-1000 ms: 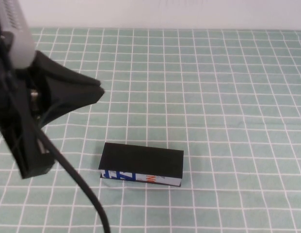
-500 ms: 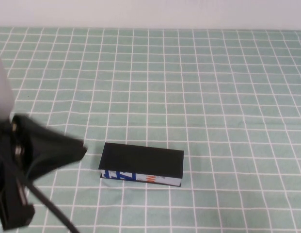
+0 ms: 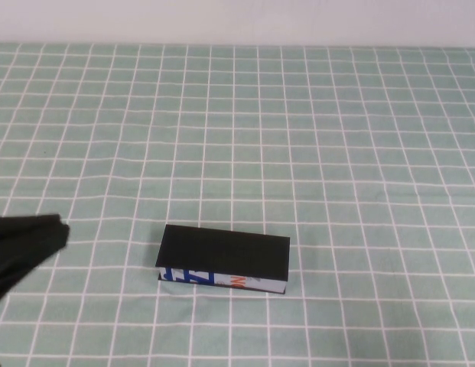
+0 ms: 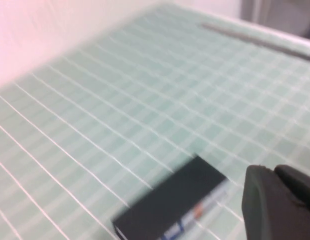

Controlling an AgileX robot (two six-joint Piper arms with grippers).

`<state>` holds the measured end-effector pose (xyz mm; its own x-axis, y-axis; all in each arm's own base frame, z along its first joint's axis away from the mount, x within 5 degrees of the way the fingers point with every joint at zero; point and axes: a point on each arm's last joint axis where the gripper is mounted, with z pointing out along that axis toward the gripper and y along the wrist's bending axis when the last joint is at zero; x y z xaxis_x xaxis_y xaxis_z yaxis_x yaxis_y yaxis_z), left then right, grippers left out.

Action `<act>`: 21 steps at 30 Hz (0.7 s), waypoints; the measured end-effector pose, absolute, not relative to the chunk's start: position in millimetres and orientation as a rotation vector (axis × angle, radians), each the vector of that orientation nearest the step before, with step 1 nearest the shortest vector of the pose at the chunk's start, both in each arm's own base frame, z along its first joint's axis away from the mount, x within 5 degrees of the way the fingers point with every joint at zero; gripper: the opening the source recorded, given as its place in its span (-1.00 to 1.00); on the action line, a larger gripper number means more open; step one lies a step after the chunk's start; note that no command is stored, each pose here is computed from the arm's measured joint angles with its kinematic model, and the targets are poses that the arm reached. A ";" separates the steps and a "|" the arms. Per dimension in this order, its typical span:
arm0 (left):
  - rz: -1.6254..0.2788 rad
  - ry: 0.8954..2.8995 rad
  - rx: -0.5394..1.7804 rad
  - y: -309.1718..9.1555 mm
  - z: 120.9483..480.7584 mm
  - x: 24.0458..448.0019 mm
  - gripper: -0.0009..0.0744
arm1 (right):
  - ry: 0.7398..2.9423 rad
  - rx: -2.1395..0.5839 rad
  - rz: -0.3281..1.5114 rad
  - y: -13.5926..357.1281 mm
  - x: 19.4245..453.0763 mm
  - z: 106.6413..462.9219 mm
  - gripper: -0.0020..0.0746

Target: Return glasses to glasses case

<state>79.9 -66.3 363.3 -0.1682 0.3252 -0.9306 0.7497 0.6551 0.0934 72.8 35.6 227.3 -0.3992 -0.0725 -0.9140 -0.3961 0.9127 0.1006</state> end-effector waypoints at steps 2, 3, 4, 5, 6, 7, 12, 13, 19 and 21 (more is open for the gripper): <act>-0.452 1.720 0.838 -64.2 367.6 76.5 -0.99 | 1.964 -0.340 0.365 35.6 72.8 227.3 -0.98; -0.444 1.706 0.826 -63.5 369.1 75.9 -0.99 | 1.964 -0.340 0.365 35.6 72.8 227.3 -0.98; -0.439 1.689 0.809 -62.8 371.1 74.9 -0.99 | 1.964 -0.339 0.367 35.6 72.8 227.4 -0.98; -0.432 1.678 0.796 -62.2 372.4 74.8 -0.99 | 1.964 -0.339 0.367 35.6 72.8 227.4 -0.98; -0.428 1.670 0.783 -61.8 373.5 75.6 -0.99 | 1.964 -0.339 0.367 35.6 72.8 227.4 -0.98; -0.423 1.662 0.771 -61.3 374.5 76.3 -0.99 | 1.964 -0.339 0.367 35.6 72.8 227.4 -0.98; -0.407 1.649 0.741 -59.8 376.3 78.3 -0.99 | 1.964 -0.339 0.367 35.6 72.8 227.4 -0.98; -0.408 1.647 0.738 -59.8 376.5 78.4 -0.99 | 1.964 -0.339 0.367 35.6 72.8 227.4 -0.98; -0.397 1.636 0.718 -58.8 378.0 79.6 -0.99 | 1.964 -0.339 0.367 35.6 72.8 227.4 -0.98; -0.391 1.630 0.709 -58.3 378.8 80.2 -0.99 | 1.964 -0.339 0.367 35.6 72.8 227.4 -0.98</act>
<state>80.2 -58.3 378.8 -0.0576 0.2265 -0.9723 0.6430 0.7534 0.1374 72.8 35.6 227.4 -0.3999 -0.0709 -0.9138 -0.3959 0.9125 0.1024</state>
